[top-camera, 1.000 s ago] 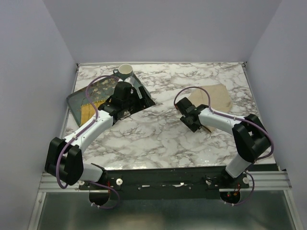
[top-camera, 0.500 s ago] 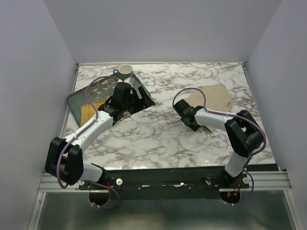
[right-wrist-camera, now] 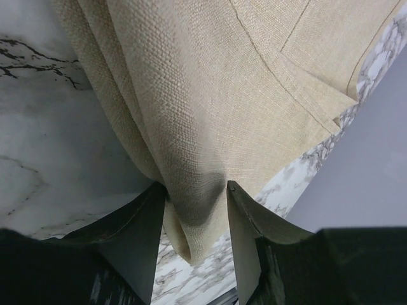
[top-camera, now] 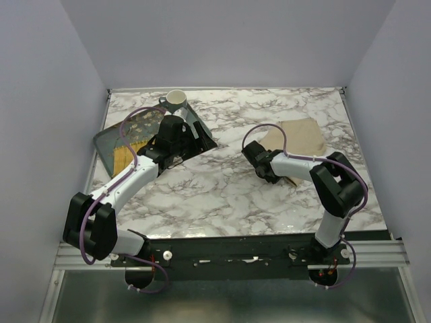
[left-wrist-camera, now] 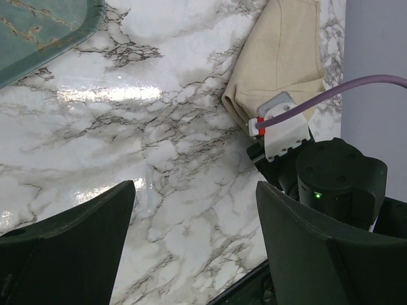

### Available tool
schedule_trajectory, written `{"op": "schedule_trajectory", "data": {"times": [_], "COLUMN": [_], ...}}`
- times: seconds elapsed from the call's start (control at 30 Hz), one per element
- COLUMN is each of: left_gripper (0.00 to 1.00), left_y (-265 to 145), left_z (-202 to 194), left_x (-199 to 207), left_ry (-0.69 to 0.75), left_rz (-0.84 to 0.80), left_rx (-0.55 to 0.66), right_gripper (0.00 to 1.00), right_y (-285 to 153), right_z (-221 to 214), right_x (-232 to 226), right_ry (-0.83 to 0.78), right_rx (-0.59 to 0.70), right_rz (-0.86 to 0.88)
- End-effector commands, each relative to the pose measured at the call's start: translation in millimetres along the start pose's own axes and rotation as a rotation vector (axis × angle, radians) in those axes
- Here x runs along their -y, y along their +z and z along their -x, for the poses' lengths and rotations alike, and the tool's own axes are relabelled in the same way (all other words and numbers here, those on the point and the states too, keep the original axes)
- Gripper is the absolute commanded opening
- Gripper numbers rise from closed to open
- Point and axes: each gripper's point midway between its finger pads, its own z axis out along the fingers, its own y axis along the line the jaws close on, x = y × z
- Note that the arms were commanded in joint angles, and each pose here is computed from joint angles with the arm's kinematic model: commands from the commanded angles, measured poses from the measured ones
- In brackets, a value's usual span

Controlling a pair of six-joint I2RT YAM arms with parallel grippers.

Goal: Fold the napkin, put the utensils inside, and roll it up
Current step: Roll the napkin with the utensil

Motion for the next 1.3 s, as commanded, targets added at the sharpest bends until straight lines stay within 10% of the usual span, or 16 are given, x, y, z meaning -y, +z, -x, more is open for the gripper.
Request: {"op": "schedule_trajectory", "data": {"times": [0.0, 1.27], "left_gripper": [0.85, 0.9], "left_y": [-5, 61], "left_z": [1, -59], "left_x": [3, 1], "left_ry": [0.008, -0.119], "left_rz": [-0.027, -0.113], "left_rx": [0.006, -0.232], "right_gripper": [0.51, 0.04], "right_y": [3, -17], "right_z": [0, 28], "right_x": [-3, -33], "right_ry": [-0.033, 0.012], "right_rx": [-0.003, 0.046], "right_rz": [-0.015, 0.325]}}
